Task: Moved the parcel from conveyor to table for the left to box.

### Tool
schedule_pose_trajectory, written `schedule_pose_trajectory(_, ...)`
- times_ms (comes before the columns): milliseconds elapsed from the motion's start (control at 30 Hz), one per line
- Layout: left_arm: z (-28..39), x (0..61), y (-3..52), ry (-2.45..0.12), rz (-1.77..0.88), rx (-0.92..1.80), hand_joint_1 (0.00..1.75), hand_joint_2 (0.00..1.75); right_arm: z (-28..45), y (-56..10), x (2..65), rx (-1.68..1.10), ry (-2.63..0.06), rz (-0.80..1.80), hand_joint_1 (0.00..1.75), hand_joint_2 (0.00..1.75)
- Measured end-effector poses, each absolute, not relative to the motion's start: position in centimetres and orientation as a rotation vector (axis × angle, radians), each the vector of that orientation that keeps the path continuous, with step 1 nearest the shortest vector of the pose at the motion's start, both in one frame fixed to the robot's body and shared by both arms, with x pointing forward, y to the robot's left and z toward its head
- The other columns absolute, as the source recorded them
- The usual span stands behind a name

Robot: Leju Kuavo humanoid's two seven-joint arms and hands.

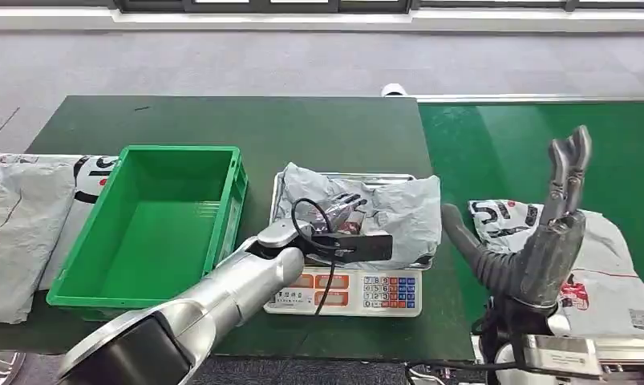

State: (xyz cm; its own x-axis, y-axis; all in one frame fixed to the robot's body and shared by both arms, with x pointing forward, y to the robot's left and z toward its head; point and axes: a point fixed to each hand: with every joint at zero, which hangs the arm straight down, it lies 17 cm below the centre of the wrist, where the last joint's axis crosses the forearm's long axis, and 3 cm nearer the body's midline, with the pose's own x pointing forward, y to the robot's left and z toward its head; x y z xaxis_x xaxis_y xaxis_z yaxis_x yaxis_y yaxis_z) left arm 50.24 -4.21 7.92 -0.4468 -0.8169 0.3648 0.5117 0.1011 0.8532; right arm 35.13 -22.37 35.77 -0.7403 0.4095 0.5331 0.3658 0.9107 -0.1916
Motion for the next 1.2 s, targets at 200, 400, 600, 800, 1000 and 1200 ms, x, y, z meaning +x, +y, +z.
schedule_pose_trajectory(200, 11.5, 52.3, -4.2, -1.506, -1.416, 0.446, 1.75, 1.75, 35.7, -22.4, 35.2, -0.570, -2.472, 0.093, 0.00, 1.75)
schedule_pose_trajectory(400, 13.0, 52.9, -4.1, -1.586, -1.373, 0.469, 1.75, 1.75, 35.0, -22.6, 34.7, -0.568, -2.468, 0.080, 0.00, 1.75)
schedule_pose_trajectory(600, 12.9, 52.9, -3.8, -1.586, -1.347, 0.455, 1.75, 1.75, 34.5, -22.6, 34.5, -0.570, -2.458, 0.082, 0.00, 1.75)
schedule_pose_trajectory(800, 12.1, 52.4, -3.8, -1.580, -1.329, 0.426, 1.75, 1.75, 33.9, -22.7, 34.1, -0.584, -2.448, 0.085, 0.00, 1.75)
schedule_pose_trajectory(1000, 10.2, 51.1, -3.9, -1.560, -1.318, 0.387, 1.75, 1.75, 33.6, -22.8, 33.4, -0.612, -2.444, 0.086, 0.00, 1.75)
schedule_pose_trajectory(1200, 9.9, 50.8, -4.0, -1.557, -1.315, 0.379, 1.75, 1.75, 33.7, -22.8, 33.2, -0.615, -2.448, 0.083, 0.00, 1.75)
